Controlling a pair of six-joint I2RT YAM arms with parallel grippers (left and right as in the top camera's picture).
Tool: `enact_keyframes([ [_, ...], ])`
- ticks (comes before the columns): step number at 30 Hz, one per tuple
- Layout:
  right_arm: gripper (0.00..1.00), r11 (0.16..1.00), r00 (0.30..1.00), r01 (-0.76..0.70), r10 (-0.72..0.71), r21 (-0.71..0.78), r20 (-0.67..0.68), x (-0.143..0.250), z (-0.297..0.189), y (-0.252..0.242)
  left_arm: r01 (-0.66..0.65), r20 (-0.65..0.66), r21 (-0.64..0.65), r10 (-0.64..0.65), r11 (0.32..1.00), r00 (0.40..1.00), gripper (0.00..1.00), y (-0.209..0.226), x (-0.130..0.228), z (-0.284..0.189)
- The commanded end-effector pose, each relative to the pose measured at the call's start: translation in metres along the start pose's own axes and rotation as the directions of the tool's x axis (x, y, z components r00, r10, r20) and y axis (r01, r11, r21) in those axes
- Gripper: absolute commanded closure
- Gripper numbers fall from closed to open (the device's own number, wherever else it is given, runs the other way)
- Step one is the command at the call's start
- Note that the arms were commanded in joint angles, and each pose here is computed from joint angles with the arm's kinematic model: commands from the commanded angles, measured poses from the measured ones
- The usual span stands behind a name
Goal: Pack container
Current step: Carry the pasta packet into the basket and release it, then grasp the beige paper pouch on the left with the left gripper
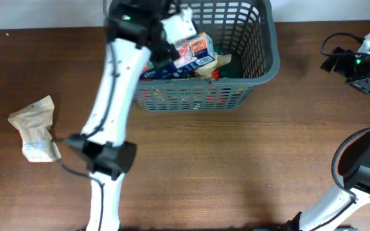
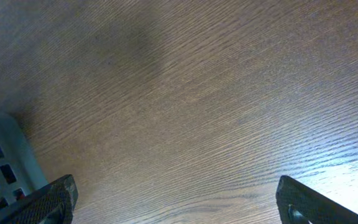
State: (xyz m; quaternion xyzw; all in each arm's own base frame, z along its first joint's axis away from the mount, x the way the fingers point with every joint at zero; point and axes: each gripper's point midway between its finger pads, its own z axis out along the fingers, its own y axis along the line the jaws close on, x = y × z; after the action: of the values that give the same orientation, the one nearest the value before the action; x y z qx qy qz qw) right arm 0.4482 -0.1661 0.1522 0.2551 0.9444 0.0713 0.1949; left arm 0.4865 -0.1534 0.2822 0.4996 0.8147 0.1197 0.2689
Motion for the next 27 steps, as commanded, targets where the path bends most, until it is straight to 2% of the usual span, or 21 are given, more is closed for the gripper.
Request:
enact_keyframes([
  [1,0.01,1.000,1.000,-0.005,0.005,-0.006,0.012,0.000,-0.007,0.003,0.244,0.112,-0.212,-0.225,0.946,0.968,0.17,0.061,0.044,-0.110],
  [3,0.01,1.000,1.000,-0.005,0.005,-0.006,0.013,-0.001,-0.007,0.002,0.350,0.122,-0.275,-0.329,0.895,0.937,0.17,0.082,0.084,-0.138],
  [4,0.01,1.000,1.000,-0.005,0.005,-0.006,0.013,-0.001,-0.007,0.003,0.451,0.102,-0.322,-0.443,0.832,0.891,0.17,0.095,0.132,-0.152],
  [6,0.01,1.000,1.000,-0.005,0.005,-0.006,0.013,-0.001,-0.007,0.003,0.558,0.051,-0.341,-0.578,0.757,0.815,0.18,0.095,0.183,-0.151],
  [8,0.01,1.000,1.000,-0.005,0.005,-0.006,0.013,-0.001,-0.007,0.003,0.680,-0.043,-0.331,-0.731,0.654,0.681,0.18,0.081,0.241,-0.133],
  [11,0.01,1.000,1.000,-0.005,0.005,-0.006,0.013,-0.001,-0.007,0.003,0.836,-0.230,-0.329,-0.896,0.438,0.379,0.19,0.038,0.318,-0.095],
  [13,0.01,1.000,1.000,-0.005,0.005,-0.006,0.013,-0.001,-0.007,0.003,0.879,-0.348,-0.304,-0.901,0.368,0.257,0.21,0.009,0.353,-0.067],
  [16,0.01,1.000,1.000,-0.005,0.005,-0.006,0.013,-0.001,-0.007,0.003,0.904,-0.489,-0.294,-0.862,0.310,0.136,0.21,-0.028,0.395,-0.028],
  [22,0.01,1.000,1.000,-0.005,0.005,-0.006,0.013,-0.001,-0.007,0.003,0.909,-0.601,-0.311,-0.798,0.278,0.038,0.23,-0.066,0.439,0.015],
  [27,0.01,1.000,1.000,-0.005,0.005,-0.006,0.013,-0.001,-0.007,0.003,0.912,-0.602,-0.323,-0.798,0.251,0.006,0.22,-0.069,0.458,0.035],
])
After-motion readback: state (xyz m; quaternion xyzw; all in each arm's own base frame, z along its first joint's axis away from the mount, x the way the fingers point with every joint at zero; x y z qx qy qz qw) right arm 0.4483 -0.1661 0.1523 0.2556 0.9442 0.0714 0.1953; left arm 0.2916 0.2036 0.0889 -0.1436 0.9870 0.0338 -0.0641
